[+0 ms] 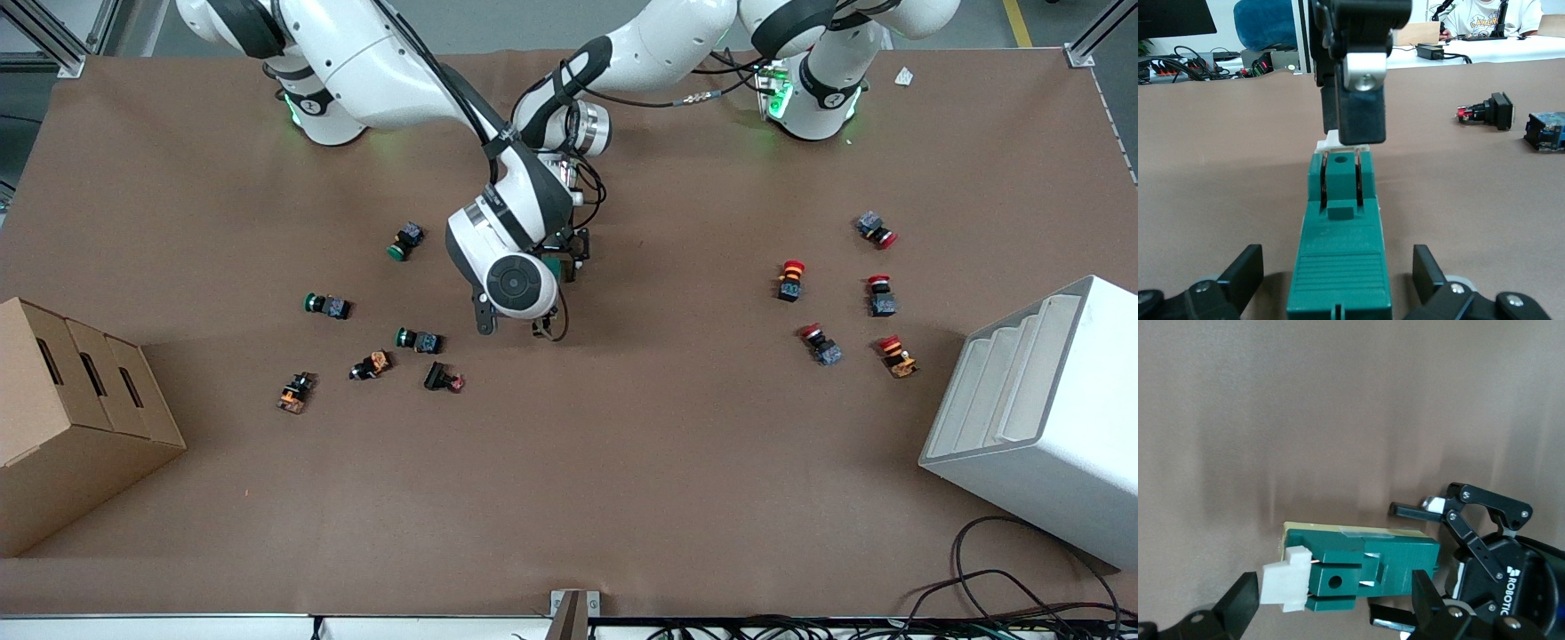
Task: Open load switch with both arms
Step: 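Bring the right gripper above the white lever handle of the switch, then press the white lever down into the switch with the right gripper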
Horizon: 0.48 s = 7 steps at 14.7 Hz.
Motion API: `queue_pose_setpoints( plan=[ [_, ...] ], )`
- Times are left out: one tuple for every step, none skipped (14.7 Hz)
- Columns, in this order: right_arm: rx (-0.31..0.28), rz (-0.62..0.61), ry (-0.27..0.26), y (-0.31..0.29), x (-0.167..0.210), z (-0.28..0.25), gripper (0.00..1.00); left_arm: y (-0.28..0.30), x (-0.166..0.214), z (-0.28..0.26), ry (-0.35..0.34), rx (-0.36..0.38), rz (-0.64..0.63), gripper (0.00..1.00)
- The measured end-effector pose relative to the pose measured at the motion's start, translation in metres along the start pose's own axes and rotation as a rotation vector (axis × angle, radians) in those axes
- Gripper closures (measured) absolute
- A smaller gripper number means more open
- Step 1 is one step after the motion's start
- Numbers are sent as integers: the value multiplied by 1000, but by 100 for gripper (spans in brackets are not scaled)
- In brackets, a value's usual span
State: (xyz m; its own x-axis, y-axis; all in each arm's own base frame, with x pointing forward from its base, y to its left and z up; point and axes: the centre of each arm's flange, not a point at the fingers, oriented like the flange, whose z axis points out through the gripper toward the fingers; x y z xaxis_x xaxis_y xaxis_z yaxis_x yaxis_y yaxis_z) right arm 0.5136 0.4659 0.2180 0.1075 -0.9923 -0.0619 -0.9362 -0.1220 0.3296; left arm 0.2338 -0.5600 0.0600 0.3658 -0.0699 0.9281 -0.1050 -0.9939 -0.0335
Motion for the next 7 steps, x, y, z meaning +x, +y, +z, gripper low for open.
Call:
queue_pose_setpoints(
  plan=[
    [-4, 0, 3, 0, 0, -1, 0, 0, 0, 0, 0, 0, 0, 1],
    [-9, -1, 5, 1, 0, -2, 0, 0, 0, 0, 0, 0, 0, 1],
    [-13, -2, 7, 1, 0, -4, 0, 0, 0, 0, 0, 0, 0, 1],
    [-19, -3, 9, 2, -1, -6, 0, 0, 0, 0, 0, 0, 0, 1],
    [-28, -4, 13, 2, -1, -8, 0, 0, 0, 0, 0, 0, 0, 1],
    [-38, -7, 17, 4, -2, -11, 0, 0, 0, 0, 0, 0, 0, 1],
    [-49, -9, 22, 5, -3, -14, 0, 0, 0, 0, 1, 0, 0, 1]
  ],
)
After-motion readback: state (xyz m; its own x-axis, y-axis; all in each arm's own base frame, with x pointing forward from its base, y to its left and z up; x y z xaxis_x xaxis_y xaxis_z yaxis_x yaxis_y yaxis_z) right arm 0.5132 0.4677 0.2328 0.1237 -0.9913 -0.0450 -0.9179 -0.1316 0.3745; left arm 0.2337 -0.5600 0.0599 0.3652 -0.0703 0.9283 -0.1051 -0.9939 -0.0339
